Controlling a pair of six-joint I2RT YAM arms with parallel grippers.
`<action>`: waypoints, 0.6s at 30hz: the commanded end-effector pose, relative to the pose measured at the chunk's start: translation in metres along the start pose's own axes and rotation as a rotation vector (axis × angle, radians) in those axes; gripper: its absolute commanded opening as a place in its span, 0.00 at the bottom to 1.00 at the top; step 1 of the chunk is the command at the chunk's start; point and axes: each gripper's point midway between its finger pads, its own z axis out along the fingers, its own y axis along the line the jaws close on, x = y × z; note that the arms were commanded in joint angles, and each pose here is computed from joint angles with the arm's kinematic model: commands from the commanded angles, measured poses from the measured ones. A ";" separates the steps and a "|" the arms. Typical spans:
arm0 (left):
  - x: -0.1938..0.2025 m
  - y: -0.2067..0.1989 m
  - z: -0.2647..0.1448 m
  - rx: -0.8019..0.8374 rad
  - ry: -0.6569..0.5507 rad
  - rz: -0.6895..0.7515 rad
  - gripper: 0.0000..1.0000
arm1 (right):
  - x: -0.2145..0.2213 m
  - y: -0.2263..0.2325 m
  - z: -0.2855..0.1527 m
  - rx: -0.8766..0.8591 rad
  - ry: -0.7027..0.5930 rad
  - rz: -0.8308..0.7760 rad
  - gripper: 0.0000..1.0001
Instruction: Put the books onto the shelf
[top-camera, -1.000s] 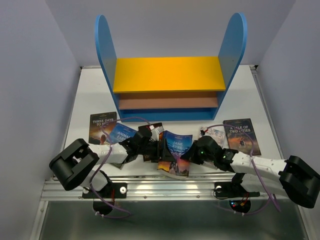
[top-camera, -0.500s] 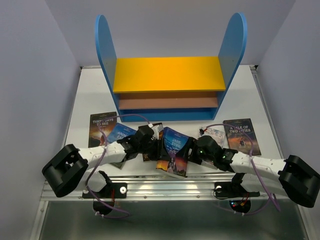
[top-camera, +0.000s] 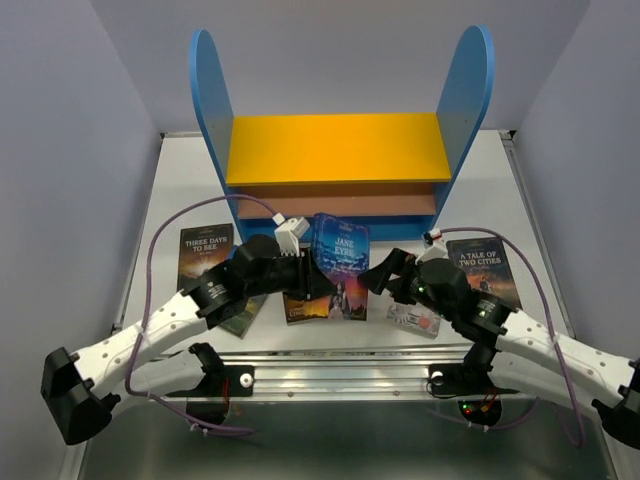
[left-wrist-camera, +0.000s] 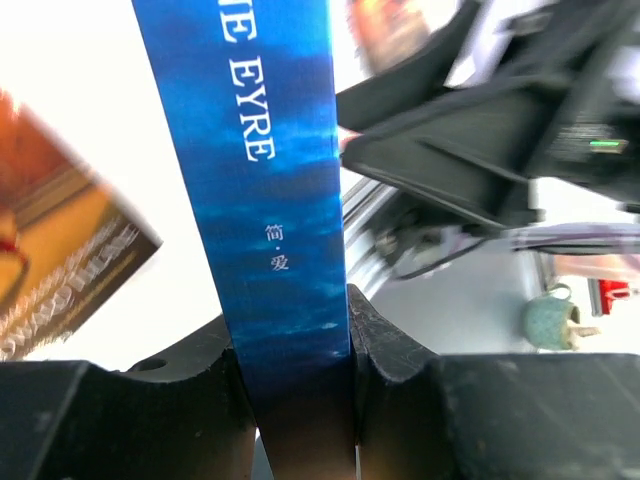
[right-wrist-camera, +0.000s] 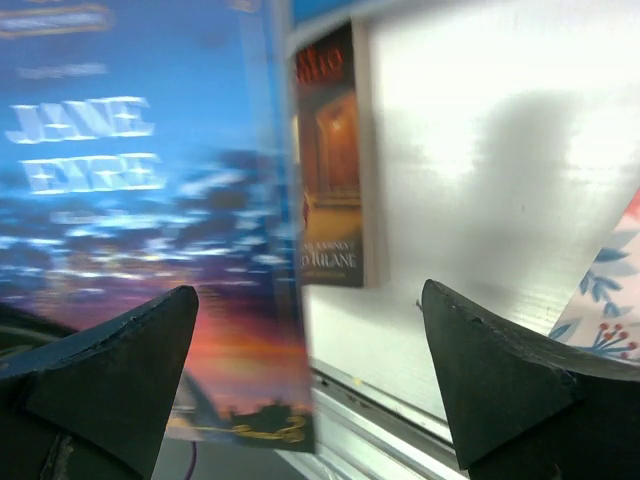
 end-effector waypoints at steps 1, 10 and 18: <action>-0.071 -0.101 -0.064 0.293 -0.268 0.198 0.00 | -0.041 0.007 -0.024 0.022 -0.159 -0.093 1.00; -0.128 -0.169 -0.114 0.404 -0.469 0.329 0.00 | -0.080 -0.001 -0.045 0.121 -0.311 -0.171 1.00; -0.283 -0.144 -0.126 -0.045 -1.007 -0.021 0.00 | -0.093 0.000 -0.056 0.173 -0.336 -0.190 1.00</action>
